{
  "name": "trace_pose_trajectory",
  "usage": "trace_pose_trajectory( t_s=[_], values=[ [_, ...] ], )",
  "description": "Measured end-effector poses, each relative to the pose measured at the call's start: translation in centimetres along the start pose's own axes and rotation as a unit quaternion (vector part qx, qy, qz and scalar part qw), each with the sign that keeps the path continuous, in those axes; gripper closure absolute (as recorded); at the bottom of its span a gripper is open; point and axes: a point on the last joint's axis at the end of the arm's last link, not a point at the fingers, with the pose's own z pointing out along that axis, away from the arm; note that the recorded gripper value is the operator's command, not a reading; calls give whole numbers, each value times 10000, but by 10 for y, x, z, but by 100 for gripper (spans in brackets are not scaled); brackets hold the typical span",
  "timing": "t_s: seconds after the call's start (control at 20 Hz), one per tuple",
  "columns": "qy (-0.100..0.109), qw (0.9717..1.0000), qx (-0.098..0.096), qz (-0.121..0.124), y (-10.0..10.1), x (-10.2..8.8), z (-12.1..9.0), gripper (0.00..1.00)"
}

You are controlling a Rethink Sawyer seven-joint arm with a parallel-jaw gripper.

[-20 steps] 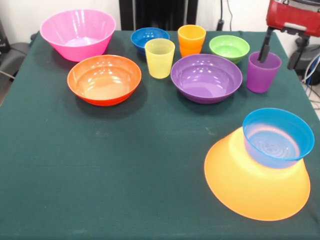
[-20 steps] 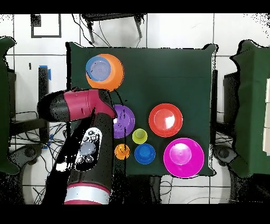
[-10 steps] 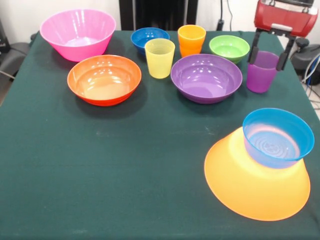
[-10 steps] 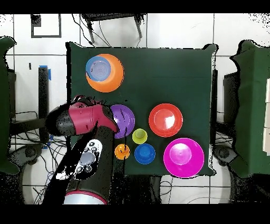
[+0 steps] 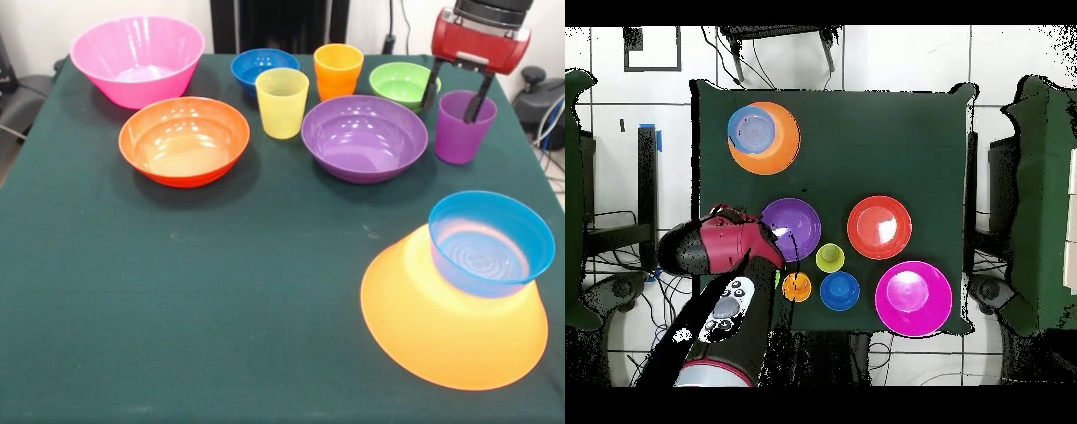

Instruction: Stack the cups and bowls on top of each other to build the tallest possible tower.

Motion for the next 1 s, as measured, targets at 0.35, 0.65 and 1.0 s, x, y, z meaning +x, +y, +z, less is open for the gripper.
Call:
trace_pose_trajectory(
  t_s=[0.35,0.65,1.0],
  values=[
    [201,9990,25,404,6,23,-2,0],
    [224,9974,-5,678,16,29,-7,0],
    [228,9956,-85,901,35,39,-15,0]
  ],
)
